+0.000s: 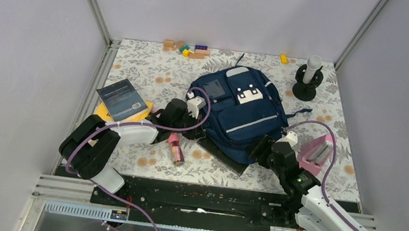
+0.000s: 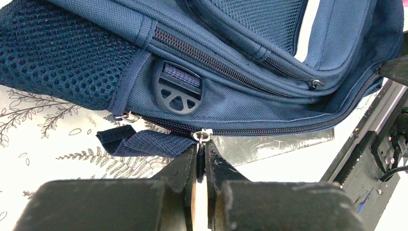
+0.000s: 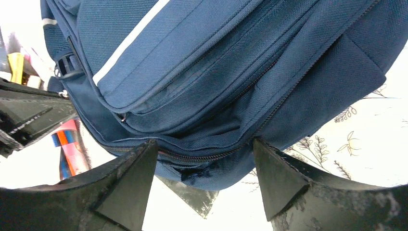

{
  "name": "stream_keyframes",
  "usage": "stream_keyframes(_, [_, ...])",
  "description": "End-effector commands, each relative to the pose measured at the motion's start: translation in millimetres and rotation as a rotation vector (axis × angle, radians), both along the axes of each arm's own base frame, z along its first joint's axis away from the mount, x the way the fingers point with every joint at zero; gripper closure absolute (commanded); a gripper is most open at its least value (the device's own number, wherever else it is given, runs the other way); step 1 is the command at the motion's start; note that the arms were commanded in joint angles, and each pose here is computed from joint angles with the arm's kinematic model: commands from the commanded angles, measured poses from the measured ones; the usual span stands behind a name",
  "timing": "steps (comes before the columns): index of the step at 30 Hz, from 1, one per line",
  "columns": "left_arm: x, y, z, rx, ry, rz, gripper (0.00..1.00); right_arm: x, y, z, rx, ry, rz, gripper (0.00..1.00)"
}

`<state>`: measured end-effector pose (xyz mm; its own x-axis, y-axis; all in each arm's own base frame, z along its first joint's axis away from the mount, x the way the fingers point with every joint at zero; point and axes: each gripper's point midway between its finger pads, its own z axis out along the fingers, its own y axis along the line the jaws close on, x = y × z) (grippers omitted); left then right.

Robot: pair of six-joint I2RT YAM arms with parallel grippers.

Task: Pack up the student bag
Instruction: Unzip the student bag at the center of the board.

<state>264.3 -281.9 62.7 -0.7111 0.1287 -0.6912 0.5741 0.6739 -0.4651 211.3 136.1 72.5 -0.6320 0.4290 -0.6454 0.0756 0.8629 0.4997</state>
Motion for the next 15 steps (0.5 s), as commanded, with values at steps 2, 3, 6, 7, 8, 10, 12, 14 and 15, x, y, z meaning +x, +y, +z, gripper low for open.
stream_keyframes(2, [0,2,14,-0.016,-0.041,0.016,1.00,1,7,2,0.092,0.003,-0.050,0.16])
stream_keyframes(3, [0,4,12,-0.005,-0.041,0.019,1.00,1,5,3,0.104,0.001,-0.071,0.16])
stream_keyframes(6, [-1,9,8,0.018,-0.045,0.025,1.00,-1,-11,1,0.120,0.013,-0.184,0.15])
stream_keyframes(7, [-1,10,8,0.022,-0.049,0.028,1.00,-2,-15,0,0.122,0.009,-0.205,0.16])
stream_keyframes(8, [-1,11,7,0.025,-0.052,0.030,1.00,-2,-20,-3,0.121,0.011,-0.230,0.16])
stream_keyframes(10, [-3,13,7,0.027,-0.057,0.027,1.00,-3,-26,-10,0.115,0.020,-0.269,0.17])
stream_keyframes(12, [-4,14,7,0.030,-0.061,0.023,1.00,-5,-29,-17,0.110,0.041,-0.294,0.18])
stream_keyframes(14, [-5,15,5,0.040,-0.061,0.022,1.00,-4,-26,-21,0.117,0.056,-0.301,0.19])
stream_keyframes(15, [-5,16,4,0.044,-0.058,0.023,1.00,-3,-25,-23,0.119,0.063,-0.299,0.19])
